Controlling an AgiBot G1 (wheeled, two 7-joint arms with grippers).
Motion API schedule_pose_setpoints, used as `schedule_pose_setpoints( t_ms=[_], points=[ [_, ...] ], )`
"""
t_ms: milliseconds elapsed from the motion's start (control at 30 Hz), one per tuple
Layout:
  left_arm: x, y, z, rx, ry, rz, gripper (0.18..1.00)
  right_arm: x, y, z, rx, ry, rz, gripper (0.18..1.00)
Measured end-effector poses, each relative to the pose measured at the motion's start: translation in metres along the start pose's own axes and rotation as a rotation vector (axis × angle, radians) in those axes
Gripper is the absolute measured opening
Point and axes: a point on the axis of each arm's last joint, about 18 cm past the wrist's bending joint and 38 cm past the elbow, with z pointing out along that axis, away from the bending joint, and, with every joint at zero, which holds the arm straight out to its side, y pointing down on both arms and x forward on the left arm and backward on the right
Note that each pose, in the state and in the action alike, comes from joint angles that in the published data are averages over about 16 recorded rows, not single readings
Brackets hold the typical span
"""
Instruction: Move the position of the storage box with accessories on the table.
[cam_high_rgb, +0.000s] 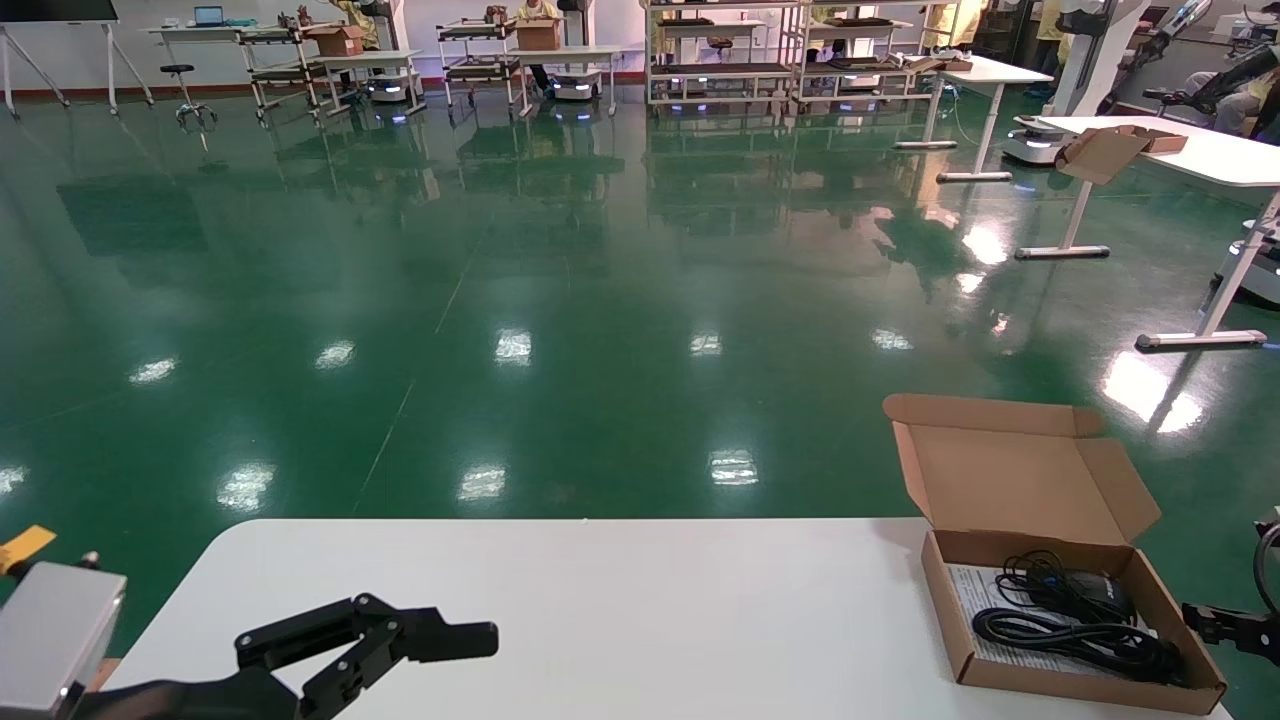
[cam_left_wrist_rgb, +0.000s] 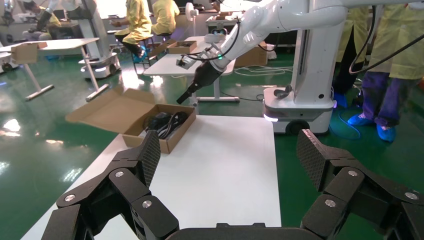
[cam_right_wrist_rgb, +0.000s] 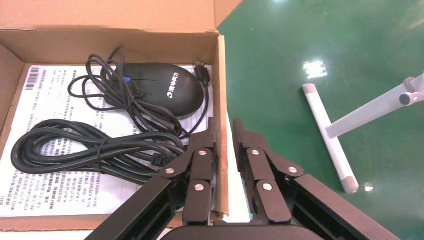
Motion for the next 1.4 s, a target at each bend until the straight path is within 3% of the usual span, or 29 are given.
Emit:
schedule_pose_setpoints(
  t_ms=[467,833,1000,1400],
  points=[
    [0.0,0.0,0.0,0.0,0.0,0.0,1.0,0.013,-0.007,-0.004,0.046,0.027,0.022,0.446],
    [0.0,0.0,0.0,0.0,0.0,0.0,1.0,0.016,-0.034,-0.013,0.132,0.016,0.13,0.708],
    [0.0,0.0,0.0,0.0,0.0,0.0,1.0,0.008,-0.051,-0.017,0.168,-0.022,0.198,0.819],
    [0.0,0.0,0.0,0.0,0.0,0.0,1.0,-0.023,-0.09,-0.032,0.219,-0.202,0.385,0.968]
  ],
)
